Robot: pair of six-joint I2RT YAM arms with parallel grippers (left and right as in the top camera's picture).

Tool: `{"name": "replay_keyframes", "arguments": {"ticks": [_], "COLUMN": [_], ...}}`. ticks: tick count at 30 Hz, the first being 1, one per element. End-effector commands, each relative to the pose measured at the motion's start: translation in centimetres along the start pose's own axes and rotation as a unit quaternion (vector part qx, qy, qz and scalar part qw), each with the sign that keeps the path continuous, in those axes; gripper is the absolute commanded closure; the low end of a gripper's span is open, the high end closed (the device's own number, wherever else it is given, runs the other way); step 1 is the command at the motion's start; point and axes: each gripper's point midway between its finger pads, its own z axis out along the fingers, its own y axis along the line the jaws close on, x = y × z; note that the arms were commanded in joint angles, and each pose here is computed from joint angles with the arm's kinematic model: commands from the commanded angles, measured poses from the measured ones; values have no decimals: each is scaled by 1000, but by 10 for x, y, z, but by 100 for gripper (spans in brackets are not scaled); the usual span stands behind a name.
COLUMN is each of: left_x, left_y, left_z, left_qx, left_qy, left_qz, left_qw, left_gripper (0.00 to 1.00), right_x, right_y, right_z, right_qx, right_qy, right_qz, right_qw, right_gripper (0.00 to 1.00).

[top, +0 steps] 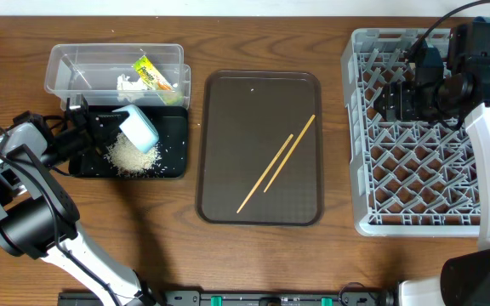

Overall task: Sort waste into correct bins and load items into the dishwasher rack
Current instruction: 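Tip the rice bowl with the left gripper to pour rice onto the black tray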

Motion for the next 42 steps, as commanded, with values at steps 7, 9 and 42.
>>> {"name": "replay_keyframes", "arguments": {"ticks": [7, 9, 42], "left_x": [-5, -2, 61], "left_y": [-15, -17, -89], "left_z": [-4, -4, 49], "left_qx": [18, 18, -18], "left_qy": [-6, -4, 71], "left_qz": [2, -3, 257], "left_qw": [1000, 1000, 964], "left_gripper": [94, 94, 94], "right_x": [3, 3, 3], "right_y": [5, 5, 4], "right_z": [5, 5, 5], "right_qx": [-8, -8, -6], "right_qy": [9, 9, 9], "right_qz": [3, 3, 3], "right_qw": [1000, 1000, 1000], "right_gripper": [25, 25, 25]}}
